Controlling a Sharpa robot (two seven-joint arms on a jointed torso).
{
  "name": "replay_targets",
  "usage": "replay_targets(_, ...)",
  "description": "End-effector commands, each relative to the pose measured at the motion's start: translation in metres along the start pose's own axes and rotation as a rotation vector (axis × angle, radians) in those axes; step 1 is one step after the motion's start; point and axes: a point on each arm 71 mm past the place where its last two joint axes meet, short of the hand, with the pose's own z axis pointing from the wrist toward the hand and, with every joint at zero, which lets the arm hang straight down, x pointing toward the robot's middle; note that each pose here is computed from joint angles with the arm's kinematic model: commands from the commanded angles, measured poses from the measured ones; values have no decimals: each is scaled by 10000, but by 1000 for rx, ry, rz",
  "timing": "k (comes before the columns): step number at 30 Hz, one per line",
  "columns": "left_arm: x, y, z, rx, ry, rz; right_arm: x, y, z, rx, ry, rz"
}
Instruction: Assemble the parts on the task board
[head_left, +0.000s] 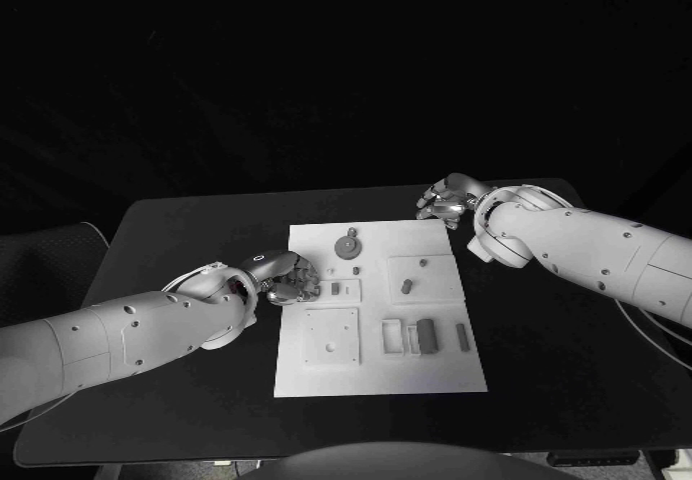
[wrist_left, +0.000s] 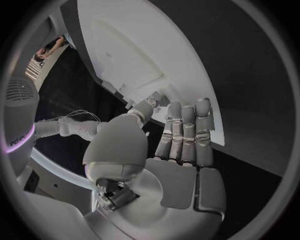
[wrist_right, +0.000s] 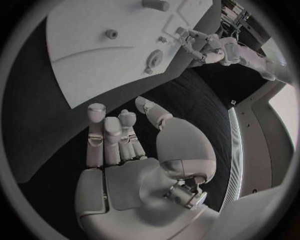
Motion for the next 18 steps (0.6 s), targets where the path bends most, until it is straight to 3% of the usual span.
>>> replay_targets(1,-11,-22,-3,20,-26,-4,13,7,0,-5,14,-3)
replay_targets(18,-30,-47,-10,44,-56,-12,14,5,-1,-4,17,-4)
